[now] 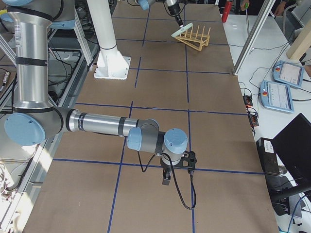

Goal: Place plate on table
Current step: 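Carry the plate toward the robot and lower it beside the rack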

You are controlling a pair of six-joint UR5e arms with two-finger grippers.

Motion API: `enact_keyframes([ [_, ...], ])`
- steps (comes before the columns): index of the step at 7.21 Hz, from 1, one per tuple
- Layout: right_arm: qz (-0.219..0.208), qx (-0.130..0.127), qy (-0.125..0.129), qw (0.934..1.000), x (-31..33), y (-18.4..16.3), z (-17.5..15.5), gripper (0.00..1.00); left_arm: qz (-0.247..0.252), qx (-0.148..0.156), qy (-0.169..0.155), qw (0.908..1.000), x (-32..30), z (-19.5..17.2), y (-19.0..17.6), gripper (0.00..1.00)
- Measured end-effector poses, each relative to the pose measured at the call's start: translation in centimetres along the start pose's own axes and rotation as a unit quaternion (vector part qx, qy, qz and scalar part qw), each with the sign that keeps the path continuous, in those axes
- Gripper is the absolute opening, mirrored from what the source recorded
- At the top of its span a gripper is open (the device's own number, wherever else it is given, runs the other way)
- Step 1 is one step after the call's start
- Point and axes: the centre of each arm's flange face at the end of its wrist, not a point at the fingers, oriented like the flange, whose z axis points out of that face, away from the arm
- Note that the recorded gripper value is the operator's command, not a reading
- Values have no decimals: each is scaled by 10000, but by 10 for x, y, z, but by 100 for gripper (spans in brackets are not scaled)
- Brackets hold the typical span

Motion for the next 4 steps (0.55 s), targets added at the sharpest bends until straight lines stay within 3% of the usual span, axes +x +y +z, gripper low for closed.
enact_keyframes([
  [2, 0, 0, 0, 10000, 0, 0, 0, 100, 883, -188, -514, 9946, 11, 42, 60, 0],
  [4, 0, 0, 0, 10000, 0, 0, 0, 100, 1569, -469, -828, 9830, 18, 75, 101, 0],
])
